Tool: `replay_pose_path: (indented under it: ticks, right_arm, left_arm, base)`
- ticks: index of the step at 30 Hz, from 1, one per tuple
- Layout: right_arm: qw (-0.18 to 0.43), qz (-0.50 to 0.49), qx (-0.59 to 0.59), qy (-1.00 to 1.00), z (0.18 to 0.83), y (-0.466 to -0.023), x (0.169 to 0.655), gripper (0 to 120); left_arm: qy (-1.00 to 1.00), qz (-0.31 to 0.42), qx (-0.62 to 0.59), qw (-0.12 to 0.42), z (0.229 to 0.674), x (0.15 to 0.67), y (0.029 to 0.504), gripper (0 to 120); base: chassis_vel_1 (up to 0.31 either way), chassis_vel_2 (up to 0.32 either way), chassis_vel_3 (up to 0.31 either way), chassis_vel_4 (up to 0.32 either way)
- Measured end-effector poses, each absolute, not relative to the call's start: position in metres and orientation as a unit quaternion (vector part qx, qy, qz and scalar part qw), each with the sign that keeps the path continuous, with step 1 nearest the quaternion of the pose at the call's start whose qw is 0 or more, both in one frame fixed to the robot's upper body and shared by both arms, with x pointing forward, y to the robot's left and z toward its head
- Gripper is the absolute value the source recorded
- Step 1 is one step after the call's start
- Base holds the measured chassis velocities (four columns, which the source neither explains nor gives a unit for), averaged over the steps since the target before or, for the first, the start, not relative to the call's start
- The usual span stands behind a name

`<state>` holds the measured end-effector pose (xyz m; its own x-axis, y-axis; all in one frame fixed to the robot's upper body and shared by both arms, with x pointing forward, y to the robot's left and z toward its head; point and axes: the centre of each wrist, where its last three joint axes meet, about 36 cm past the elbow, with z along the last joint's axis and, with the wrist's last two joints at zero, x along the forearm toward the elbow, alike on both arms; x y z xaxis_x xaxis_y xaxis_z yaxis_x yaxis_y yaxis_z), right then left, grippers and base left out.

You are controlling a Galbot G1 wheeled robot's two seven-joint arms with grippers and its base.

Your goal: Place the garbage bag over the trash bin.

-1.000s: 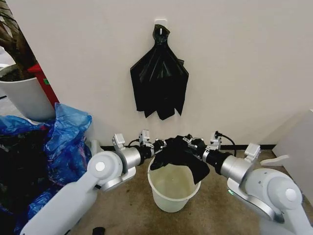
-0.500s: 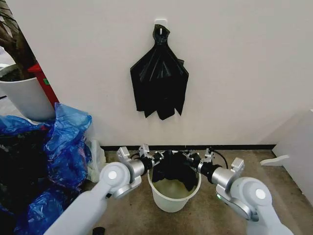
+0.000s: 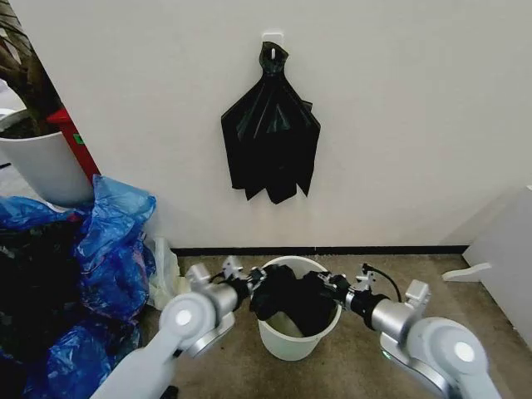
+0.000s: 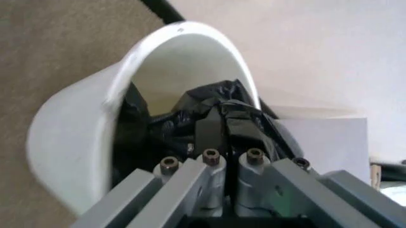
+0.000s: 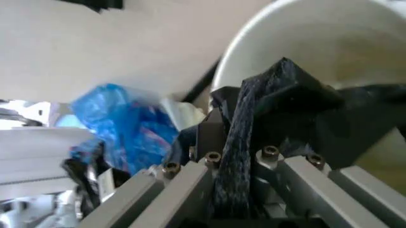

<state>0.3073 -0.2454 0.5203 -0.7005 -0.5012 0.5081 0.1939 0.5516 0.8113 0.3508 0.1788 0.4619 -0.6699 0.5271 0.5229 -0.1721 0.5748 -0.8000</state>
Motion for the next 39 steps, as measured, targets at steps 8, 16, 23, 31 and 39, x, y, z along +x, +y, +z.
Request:
replay_pose_path:
  ticks: [8, 16, 23, 31, 39]
  right_arm:
    - [0.433, -0.406, 0.023, -0.805, 0.558, -0.235, 0.287, 0]
    - [0.479, -0.384, -0.044, -0.788, 0.551, -0.231, 0.283, 0]
    - [0.497, -0.390, -0.061, -0.773, 0.529, -0.228, 0.283, 0]
    - [0.514, -0.393, -0.069, -0.760, 0.522, -0.225, 0.276, 0]
    - [0.492, -0.391, -0.077, -0.774, 0.538, -0.231, 0.275, 0]
  left_arm:
    - [-0.800, 0.444, -0.097, 0.392, 0.476, 0.322, 0.178, 0]
    - [-0.817, 0.423, -0.057, 0.387, 0.474, 0.307, 0.180, 0]
    - [-0.823, 0.407, -0.018, 0.396, 0.445, 0.306, 0.177, 0]
    - [-0.827, 0.403, -0.016, 0.393, 0.430, 0.298, 0.164, 0]
    - [-0.868, 0.365, -0.068, 0.329, 0.444, 0.278, 0.170, 0]
  base:
    - [0.000, 0.000, 0.000, 0.000]
    - [0.000, 0.000, 0.000, 0.000]
    - [0.000, 0.000, 0.000, 0.000]
    - [0.000, 0.000, 0.000, 0.000]
    - [0.000, 0.000, 0.000, 0.000]
